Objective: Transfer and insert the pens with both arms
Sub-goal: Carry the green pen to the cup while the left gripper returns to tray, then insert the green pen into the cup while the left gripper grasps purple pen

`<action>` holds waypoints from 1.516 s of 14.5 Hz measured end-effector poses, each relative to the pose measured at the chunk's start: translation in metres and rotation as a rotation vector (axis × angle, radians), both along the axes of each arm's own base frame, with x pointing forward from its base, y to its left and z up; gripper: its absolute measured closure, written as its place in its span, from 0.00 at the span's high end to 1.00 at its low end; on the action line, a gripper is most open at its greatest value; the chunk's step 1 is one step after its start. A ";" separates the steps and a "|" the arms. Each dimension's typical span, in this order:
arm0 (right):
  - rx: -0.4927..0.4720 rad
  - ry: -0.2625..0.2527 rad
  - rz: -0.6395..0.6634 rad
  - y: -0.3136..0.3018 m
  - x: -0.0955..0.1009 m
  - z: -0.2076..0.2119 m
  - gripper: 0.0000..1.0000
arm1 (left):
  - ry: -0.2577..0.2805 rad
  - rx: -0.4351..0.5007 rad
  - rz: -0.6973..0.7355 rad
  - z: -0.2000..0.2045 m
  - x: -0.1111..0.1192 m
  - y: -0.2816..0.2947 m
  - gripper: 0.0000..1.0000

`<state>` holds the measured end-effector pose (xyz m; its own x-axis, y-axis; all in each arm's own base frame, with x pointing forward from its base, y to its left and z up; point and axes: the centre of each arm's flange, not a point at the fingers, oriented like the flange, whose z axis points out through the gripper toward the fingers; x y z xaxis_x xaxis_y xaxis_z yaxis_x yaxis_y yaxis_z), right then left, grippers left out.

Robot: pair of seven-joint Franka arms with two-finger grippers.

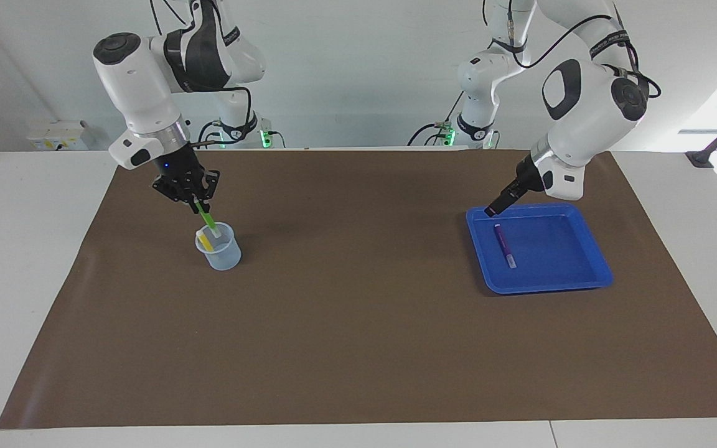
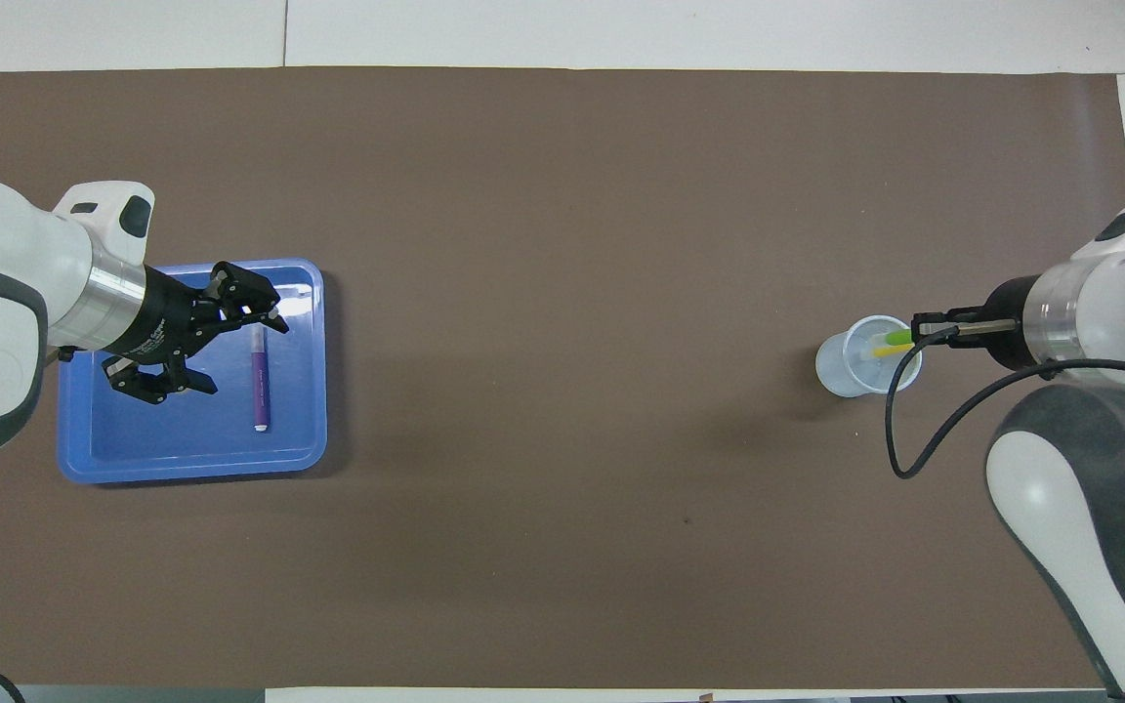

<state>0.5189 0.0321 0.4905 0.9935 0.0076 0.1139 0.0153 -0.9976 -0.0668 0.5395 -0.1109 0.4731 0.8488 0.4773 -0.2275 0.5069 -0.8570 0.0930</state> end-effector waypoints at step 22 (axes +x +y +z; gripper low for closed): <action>-0.009 0.067 0.004 0.003 -0.017 -0.090 0.19 | -0.107 0.126 -0.752 -0.165 0.051 0.031 0.95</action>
<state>0.5016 0.0353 0.4002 0.9988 0.0122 0.0472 0.0149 -0.9982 -0.0585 0.5905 -0.0799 0.3083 0.9695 -0.2199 -0.1083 -0.2225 -0.9749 -0.0124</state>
